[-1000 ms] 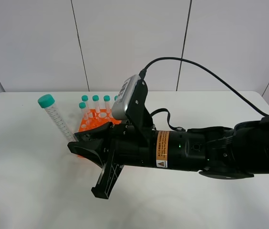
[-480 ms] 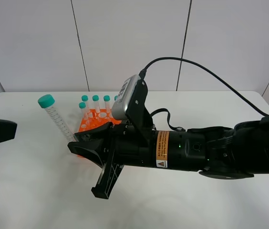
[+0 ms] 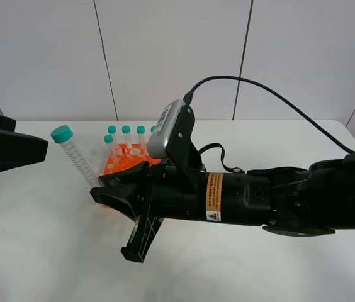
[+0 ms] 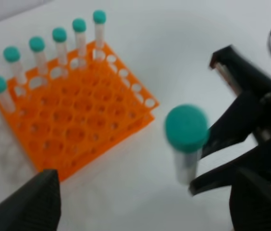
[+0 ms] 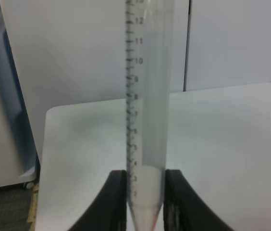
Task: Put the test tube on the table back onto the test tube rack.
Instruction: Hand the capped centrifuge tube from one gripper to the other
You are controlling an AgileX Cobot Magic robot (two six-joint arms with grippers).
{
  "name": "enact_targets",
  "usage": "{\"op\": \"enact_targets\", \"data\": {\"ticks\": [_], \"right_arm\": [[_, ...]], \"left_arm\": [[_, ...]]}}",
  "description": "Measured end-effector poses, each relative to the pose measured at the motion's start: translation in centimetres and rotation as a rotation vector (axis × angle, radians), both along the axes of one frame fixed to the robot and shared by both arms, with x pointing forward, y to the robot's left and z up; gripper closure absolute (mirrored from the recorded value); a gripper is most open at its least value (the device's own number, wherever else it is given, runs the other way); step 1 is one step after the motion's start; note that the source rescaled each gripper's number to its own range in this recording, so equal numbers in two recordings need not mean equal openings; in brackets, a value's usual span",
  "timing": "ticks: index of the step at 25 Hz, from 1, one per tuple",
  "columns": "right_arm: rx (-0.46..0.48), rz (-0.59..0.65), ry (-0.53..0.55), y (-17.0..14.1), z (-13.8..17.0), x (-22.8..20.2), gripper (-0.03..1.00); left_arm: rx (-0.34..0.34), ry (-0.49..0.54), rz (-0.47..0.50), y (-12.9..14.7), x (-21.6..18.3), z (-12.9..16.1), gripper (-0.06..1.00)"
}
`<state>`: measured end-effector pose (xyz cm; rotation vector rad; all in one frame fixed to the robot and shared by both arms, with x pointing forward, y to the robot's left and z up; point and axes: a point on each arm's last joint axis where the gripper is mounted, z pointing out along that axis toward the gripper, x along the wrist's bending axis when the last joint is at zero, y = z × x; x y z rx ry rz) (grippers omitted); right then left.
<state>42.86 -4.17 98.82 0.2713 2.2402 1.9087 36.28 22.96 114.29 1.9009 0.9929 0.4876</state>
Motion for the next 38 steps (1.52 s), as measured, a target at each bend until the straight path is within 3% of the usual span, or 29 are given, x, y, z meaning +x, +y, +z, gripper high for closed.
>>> {"op": "enact_targets", "data": {"ticks": [8,15,21,27,35,38], "right_arm": [[0.009,0.004,-0.002,0.0,0.1,0.0,0.65],[0.026,0.009,-0.003,0.1,0.2,-0.1,0.65],[0.025,0.006,-0.001,0.0,0.2,-0.1,0.65],[0.022,0.004,0.000,0.0,0.2,0.0,0.65],[0.022,0.004,0.000,0.0,0.2,0.0,0.65],[0.022,0.004,0.000,0.0,0.2,0.0,0.65]], "left_arm": [[-0.055,-0.014,-0.062,-0.6,-0.3,0.4,-0.06],[-0.068,-0.061,-0.055,-0.7,0.1,0.7,-0.06],[-0.068,0.024,-0.070,-1.6,2.0,-0.5,-0.06],[-0.077,0.015,-0.103,-2.0,2.2,-0.5,-0.04],[-0.075,0.013,-0.106,-2.0,2.2,-0.5,0.21],[-0.065,0.003,-0.114,-2.0,2.1,-0.5,0.54]]}}
